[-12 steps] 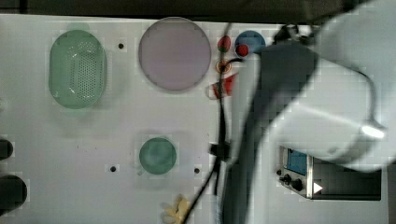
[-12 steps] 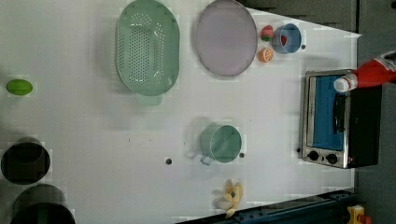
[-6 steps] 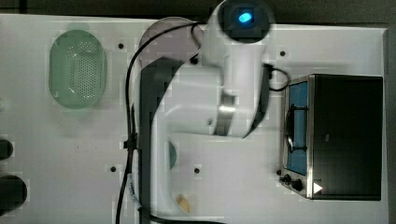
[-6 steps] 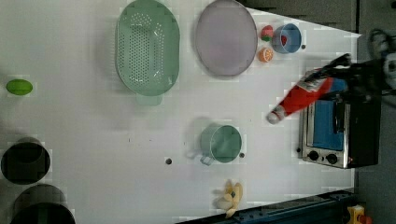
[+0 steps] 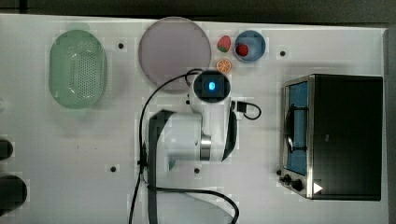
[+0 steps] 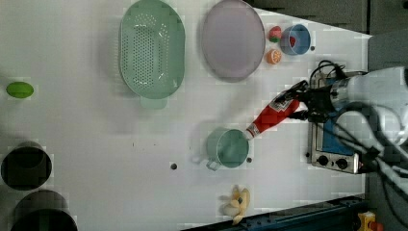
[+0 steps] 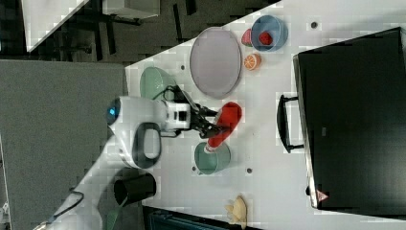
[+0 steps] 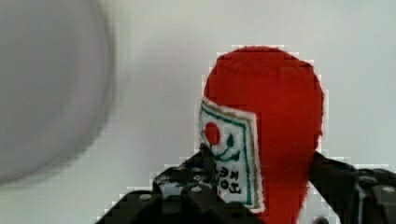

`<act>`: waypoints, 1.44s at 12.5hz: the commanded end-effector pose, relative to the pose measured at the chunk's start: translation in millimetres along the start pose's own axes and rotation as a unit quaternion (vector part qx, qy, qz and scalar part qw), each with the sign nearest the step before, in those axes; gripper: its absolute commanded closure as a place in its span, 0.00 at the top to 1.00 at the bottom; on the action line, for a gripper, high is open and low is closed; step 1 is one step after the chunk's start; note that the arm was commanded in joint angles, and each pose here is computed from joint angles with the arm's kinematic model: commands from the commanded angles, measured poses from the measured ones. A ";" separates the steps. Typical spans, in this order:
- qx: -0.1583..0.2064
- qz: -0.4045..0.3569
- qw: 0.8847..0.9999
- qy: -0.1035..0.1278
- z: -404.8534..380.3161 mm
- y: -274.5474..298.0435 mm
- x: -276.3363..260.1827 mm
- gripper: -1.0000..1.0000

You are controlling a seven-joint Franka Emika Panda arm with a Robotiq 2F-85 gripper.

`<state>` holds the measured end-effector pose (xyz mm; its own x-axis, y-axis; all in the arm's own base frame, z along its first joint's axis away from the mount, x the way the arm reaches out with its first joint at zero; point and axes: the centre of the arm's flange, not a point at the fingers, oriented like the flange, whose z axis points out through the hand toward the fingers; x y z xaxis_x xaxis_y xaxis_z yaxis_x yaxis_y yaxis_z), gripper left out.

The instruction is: Pick Ketchup from oven and place it on table.

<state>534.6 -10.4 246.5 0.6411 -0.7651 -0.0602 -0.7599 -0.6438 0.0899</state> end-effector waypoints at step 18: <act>0.073 0.048 0.995 0.046 -289.5 -7.9 44.4 1.00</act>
<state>609.1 -41.3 440.5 0.5834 -0.8121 -0.0133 -0.8109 -0.5833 0.0472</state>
